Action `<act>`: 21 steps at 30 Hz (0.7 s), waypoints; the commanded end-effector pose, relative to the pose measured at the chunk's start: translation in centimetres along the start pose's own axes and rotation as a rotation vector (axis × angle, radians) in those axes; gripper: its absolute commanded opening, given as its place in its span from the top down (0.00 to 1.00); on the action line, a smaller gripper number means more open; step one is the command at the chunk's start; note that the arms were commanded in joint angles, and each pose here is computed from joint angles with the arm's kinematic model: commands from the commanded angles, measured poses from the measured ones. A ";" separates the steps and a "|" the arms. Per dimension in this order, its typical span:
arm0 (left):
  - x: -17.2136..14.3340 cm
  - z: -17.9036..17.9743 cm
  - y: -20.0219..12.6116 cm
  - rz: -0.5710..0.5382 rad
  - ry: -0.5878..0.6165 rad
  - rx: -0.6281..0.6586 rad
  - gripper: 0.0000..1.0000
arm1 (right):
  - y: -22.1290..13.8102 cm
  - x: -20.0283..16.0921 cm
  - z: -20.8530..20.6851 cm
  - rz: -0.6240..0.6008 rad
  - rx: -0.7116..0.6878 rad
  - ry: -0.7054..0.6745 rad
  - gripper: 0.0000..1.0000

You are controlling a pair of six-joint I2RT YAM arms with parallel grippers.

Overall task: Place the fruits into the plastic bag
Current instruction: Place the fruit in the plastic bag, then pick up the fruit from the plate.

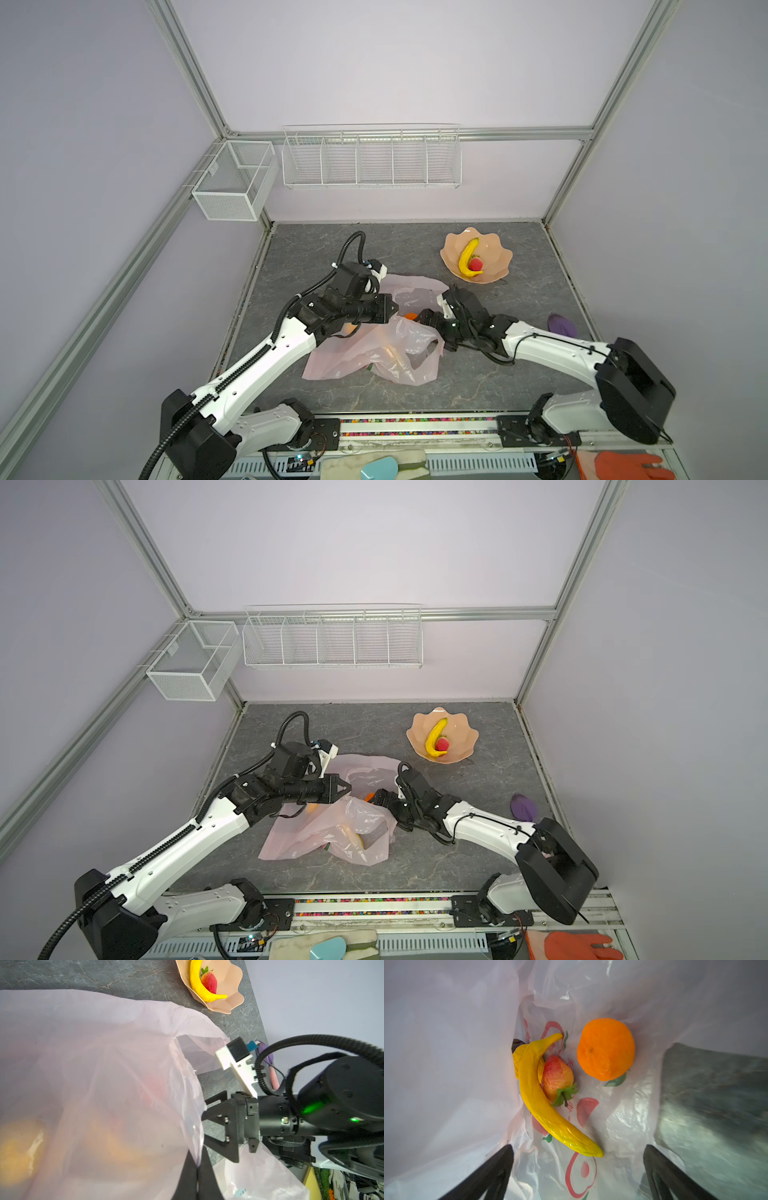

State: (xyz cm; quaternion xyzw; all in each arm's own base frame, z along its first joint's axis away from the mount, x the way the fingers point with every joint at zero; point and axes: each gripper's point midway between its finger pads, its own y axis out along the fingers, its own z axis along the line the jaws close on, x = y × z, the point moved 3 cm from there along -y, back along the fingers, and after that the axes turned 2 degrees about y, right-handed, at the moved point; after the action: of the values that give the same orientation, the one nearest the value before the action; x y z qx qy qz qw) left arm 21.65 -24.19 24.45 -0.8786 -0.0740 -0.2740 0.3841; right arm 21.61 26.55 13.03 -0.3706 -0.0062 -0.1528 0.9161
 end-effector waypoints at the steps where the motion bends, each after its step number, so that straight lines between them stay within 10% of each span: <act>1: 0.0 -0.1 -0.4 -0.013 0.006 -0.013 1.00 | -2.2 0.4 -3.4 -0.064 -0.169 -0.001 0.01; 21: 0.4 -0.5 -0.1 -0.008 0.019 -0.028 1.00 | -10.8 1.8 -6.4 -0.280 -0.321 -0.041 0.11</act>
State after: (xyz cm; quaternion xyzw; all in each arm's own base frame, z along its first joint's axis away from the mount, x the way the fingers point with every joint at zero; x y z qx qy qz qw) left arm 21.59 -24.31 24.54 -0.8805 -0.0714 -0.2748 0.3796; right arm 19.90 16.01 15.81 -0.4849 -0.0400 -0.2574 0.8348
